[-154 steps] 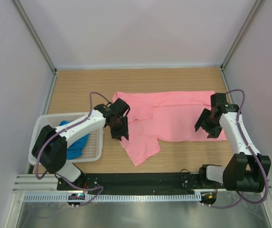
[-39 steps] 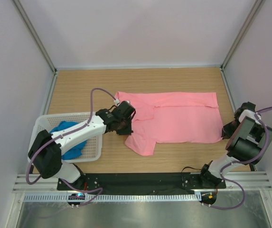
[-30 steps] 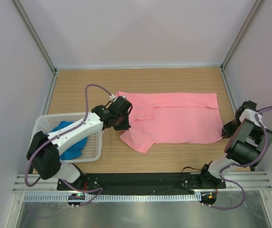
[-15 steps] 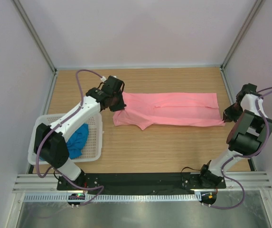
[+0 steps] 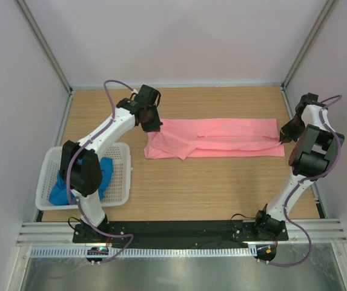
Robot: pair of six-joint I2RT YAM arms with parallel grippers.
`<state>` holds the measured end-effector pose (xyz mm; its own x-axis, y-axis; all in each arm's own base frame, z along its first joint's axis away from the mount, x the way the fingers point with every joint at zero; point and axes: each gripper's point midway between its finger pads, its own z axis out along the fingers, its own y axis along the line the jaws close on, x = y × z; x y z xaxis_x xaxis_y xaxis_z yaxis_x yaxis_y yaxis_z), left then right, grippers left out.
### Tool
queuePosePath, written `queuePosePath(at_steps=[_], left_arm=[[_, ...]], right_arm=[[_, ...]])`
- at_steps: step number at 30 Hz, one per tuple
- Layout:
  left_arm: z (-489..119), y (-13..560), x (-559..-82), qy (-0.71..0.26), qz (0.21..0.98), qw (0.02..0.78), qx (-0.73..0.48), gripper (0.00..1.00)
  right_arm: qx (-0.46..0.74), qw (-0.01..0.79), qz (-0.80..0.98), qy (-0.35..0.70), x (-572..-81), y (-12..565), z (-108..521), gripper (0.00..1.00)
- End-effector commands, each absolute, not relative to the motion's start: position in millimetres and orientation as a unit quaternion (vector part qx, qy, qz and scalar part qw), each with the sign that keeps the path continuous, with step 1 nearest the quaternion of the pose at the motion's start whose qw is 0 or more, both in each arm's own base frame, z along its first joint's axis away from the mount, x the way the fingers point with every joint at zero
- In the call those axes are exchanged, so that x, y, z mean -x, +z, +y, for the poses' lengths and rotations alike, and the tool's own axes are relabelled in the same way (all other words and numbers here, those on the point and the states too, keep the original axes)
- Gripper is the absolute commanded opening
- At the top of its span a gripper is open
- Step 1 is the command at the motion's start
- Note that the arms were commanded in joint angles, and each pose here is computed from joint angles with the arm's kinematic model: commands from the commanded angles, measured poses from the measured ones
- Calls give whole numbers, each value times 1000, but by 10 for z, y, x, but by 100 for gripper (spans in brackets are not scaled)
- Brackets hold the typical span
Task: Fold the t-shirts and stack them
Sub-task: Fold the tshirt
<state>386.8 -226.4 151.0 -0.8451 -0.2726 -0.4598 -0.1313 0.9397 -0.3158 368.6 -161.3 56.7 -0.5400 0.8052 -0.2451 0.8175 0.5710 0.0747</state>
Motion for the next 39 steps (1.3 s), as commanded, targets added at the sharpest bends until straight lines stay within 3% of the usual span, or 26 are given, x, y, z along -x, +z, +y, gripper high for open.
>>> queuePosePath(at_steps=[1,16,26,27,33,36,39], left_arm=[[-2219,1575,-3952,-142,951,254,106,0],[-2214,1236,-4046,-129,962,215,109,0],[-2135,1123,-4214,-125,962,215,118,0],[-2138,1113,-4260,-124,962,216,116,8],[-2079,1395,-4319,-113,960,235,100,61],[-1993,1653,-4268,-112,953,267,95,66],[-1999,1685,-4048,-137,951,262,91,61]], right_arm=[[-455,132,880,-31,-3771,662,-1640,2],[-453,127,882,-34,-3866,589,-1695,2],[-457,121,881,-33,-3957,512,-1721,11],[-459,120,880,-32,-3965,500,-1720,21],[-449,156,878,-55,-4148,867,-1724,52],[-424,186,883,-83,-4177,1192,-1716,61],[-391,206,893,-85,-4162,1391,-1467,66]])
